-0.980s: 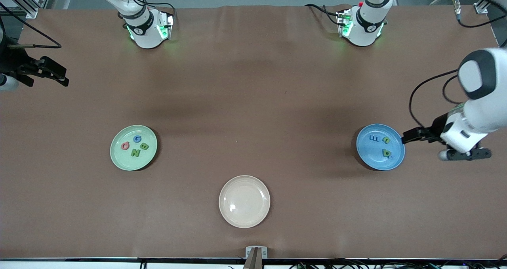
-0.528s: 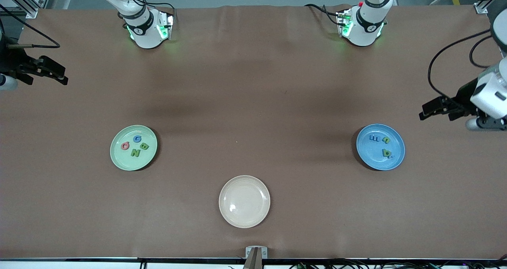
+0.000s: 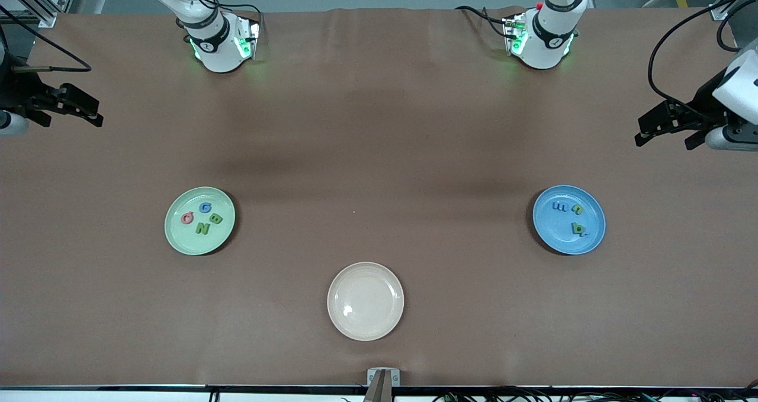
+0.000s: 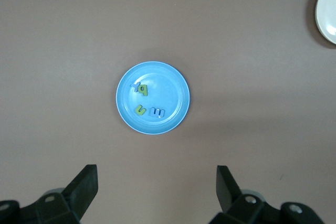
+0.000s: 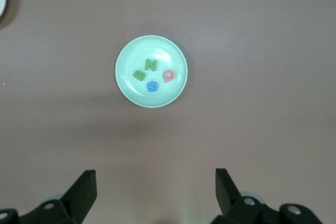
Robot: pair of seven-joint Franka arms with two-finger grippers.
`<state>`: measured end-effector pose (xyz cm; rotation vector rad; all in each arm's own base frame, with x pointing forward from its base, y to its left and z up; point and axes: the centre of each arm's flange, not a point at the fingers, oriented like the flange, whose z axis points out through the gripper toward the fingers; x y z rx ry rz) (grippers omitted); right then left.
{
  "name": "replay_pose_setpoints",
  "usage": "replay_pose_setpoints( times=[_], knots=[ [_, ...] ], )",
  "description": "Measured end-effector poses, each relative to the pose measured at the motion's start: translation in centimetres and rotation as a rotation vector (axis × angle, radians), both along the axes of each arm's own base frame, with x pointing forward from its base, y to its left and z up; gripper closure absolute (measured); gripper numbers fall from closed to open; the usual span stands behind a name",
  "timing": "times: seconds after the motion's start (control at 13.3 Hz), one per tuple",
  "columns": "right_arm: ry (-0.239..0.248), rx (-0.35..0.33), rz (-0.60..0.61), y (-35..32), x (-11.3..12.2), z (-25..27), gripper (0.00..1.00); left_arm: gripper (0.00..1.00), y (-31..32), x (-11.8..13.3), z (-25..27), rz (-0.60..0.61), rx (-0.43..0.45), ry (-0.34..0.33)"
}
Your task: Sort upper and lower case letters into plates
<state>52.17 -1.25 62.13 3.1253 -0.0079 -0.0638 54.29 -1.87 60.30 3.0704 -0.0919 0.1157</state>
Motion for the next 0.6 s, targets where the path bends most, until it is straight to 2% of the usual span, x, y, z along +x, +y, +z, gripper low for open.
replay_pose_setpoints(
  times=[0.6],
  knots=[
    [0.0, 0.0, 0.0, 0.0, 0.0, 0.0, 0.0, 0.0, -0.2, -0.3, 2.2, -0.005, 0.002, -0.043]
  ],
)
